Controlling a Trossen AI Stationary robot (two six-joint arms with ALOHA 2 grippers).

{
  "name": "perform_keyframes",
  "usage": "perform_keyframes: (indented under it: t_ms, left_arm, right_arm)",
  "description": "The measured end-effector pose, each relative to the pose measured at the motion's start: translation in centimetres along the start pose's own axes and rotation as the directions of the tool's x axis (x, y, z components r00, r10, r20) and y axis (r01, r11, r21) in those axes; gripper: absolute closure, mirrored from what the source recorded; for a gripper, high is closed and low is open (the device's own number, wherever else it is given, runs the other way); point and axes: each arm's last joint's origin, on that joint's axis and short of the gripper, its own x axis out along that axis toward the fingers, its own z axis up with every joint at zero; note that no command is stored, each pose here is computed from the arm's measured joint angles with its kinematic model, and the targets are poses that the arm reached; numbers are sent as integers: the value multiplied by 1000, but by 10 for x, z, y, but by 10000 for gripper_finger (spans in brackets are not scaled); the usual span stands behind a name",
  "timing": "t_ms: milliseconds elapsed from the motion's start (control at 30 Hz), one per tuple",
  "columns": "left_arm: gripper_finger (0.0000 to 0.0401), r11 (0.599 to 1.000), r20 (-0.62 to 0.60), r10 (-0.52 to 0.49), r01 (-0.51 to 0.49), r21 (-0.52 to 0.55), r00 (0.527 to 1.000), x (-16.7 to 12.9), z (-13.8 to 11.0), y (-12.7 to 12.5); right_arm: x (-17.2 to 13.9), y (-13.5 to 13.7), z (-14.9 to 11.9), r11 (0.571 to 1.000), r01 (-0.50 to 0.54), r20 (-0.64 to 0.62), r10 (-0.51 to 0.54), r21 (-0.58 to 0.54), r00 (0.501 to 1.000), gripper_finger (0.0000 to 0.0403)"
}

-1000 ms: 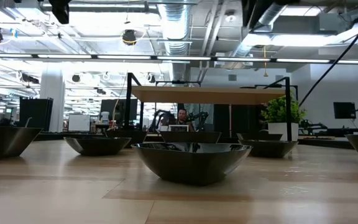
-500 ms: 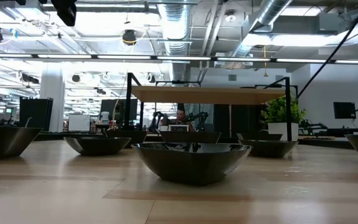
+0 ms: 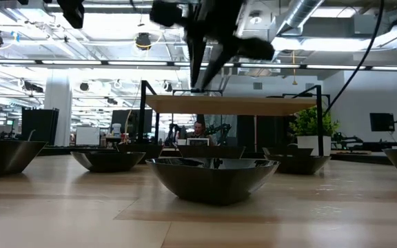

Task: Pick & Place Mini shaped plates
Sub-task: Stack the drop-shaped plate on top of the drop-shaped plates on the shelf

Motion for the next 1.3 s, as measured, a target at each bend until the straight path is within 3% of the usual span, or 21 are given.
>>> perform_keyframes:
  t_ms: [200,333,633,833,1300]
  left_arm:
    - [256,1000,0,0,0,-7,1000,0,0,0]
    - [256,1000,0,0,0,-7,1000,0,0,0]
    - [256,1000,1,-1,1,1,1000,0,0,0]
    - [256,1000,2,-1,1,2,1000,0,0,0]
    - [256,1000,1,-4,4,-24,1000,1,0,0]
  right_arm:
    - [17,-4,19,998,59,66,-57,-25,996,344]
    - [24,-10,21,985,137,64,-131,-104,989,344]
    - [67,-11,-10,948,277,171,-250,-158,953,344]
    - [95,-8,-12,953,268,133,-250,-140,959,344]
    - [105,-20,28,944,311,164,-291,-109,943,344]
